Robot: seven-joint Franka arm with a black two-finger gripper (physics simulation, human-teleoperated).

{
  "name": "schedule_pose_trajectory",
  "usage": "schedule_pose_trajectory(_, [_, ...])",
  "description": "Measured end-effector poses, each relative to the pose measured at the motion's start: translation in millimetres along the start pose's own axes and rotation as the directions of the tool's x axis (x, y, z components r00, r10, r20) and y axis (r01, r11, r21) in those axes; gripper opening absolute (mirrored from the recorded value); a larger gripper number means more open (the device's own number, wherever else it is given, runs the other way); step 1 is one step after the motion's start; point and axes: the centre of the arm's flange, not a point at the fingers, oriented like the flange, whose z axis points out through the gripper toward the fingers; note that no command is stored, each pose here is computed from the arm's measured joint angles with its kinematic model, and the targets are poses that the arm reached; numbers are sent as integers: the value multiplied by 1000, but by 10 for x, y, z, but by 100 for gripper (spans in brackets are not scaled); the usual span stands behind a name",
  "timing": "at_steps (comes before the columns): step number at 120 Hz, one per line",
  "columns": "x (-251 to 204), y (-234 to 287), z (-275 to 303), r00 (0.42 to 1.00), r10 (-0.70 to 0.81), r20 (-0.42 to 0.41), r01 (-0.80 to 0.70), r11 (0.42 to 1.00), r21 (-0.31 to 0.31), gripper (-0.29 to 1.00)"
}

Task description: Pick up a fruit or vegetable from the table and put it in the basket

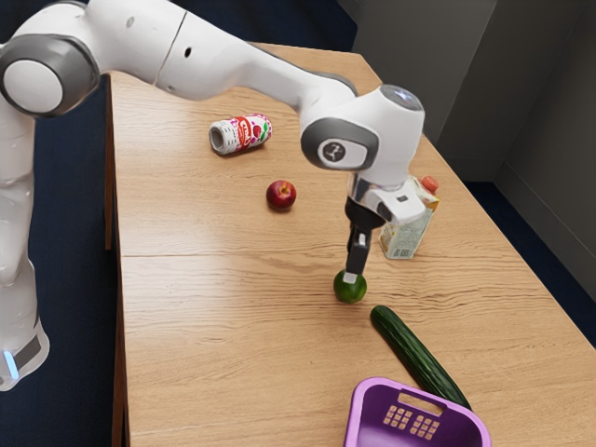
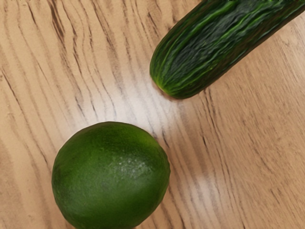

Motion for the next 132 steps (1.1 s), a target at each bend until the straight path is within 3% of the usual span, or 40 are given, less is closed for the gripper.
schedule_pose_trajectory(32, [-98,-268,-3,998,-52,-25,52,999,10,70])
schedule_pose_trajectory(76, [-106,-209,78,998,-43,-37,43,999,12,70])
schedule_pose_trajectory(132, [-41,-282,409,999,-51,6,51,999,-6,70])
